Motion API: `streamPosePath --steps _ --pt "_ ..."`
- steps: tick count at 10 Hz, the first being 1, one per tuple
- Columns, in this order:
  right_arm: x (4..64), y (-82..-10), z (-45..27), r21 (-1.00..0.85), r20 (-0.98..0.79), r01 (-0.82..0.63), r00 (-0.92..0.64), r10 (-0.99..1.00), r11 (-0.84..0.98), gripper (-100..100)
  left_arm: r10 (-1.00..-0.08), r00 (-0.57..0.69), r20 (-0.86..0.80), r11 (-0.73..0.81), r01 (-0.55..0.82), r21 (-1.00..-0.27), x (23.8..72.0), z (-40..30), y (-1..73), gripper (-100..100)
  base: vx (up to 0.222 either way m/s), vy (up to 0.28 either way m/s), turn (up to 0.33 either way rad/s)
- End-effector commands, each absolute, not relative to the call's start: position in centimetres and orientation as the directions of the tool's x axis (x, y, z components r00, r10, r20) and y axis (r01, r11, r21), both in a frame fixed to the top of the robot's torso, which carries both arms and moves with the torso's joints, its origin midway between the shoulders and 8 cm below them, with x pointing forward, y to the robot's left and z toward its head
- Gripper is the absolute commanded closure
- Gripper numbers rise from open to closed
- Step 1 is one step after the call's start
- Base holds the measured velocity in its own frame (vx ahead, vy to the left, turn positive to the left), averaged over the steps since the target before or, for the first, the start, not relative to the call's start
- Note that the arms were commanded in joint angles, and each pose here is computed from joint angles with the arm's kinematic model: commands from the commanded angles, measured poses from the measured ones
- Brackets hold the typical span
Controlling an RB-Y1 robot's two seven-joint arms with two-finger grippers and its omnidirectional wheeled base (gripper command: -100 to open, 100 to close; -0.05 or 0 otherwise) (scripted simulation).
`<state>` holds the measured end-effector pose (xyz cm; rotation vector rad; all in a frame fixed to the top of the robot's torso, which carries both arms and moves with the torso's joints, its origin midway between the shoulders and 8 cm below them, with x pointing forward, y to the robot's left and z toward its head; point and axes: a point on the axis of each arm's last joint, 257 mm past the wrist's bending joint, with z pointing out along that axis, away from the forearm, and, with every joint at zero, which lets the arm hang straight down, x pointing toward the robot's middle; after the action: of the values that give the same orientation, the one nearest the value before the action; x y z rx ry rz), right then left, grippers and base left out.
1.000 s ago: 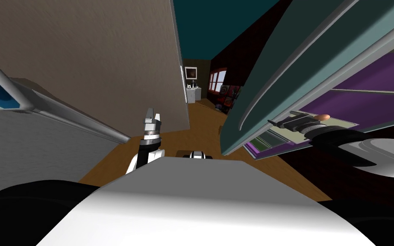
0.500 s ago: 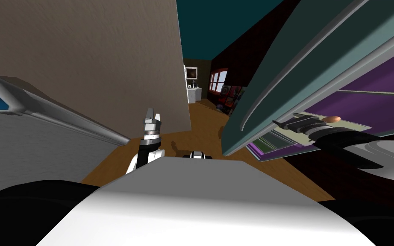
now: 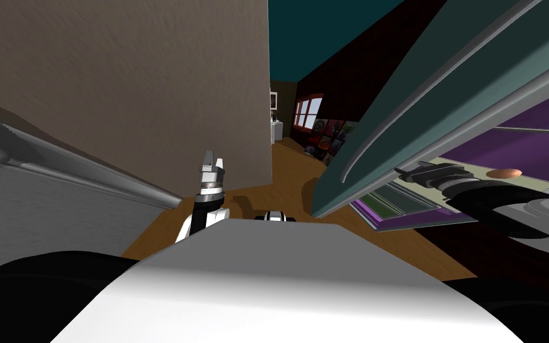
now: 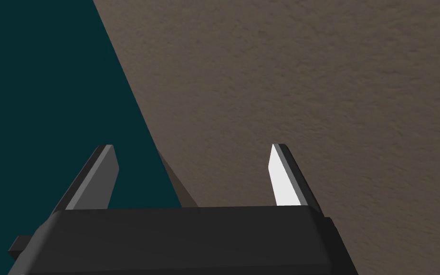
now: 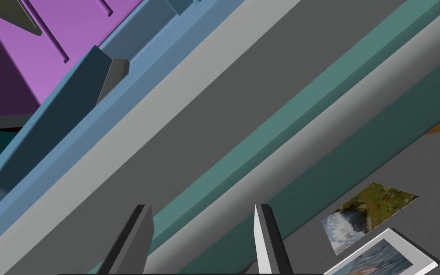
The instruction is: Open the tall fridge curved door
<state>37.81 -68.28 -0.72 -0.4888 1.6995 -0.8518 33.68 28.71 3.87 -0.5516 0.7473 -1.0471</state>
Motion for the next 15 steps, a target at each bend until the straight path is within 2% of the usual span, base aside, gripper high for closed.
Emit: streamPosePath --steps 1,2,3,13,15 --pt "37.0 -70.7 -0.3 -0.753 -0.648 0.144 -0.333 -0.685 0.643 100 -0.912 0.299 -0.282 0.407 0.562 -0.72 33.7 3.9 28.7 0 0.198 0.311 -0.03" --pt "37.3 -70.0 -0.6 -0.751 -0.649 0.126 -0.327 -0.687 0.648 100 -0.912 0.299 -0.282 0.407 0.562 -0.72 33.7 3.9 28.7 0 0.075 0.152 -0.019" --pt "36.8 -71.3 -0.3 -0.749 -0.654 0.16 -0.34 -0.676 0.643 -100 -0.912 0.299 -0.282 0.407 0.563 -0.72 33.7 3.9 28.7 0 0.092 0.111 0.035" --pt "32.7 -78.4 1.2 -0.729 -0.684 0.356 -0.412 -0.602 0.584 -100 -0.912 0.299 -0.282 0.407 0.562 -0.72 33.7 3.9 28.7 0 0.174 0.146 0.033" --pt "32.8 -78.1 1.1 -0.731 -0.682 0.346 -0.408 -0.607 0.589 -100 -0.912 0.299 -0.282 0.407 0.562 -0.72 33.7 3.9 28.7 0 0.058 0.047 0.005"
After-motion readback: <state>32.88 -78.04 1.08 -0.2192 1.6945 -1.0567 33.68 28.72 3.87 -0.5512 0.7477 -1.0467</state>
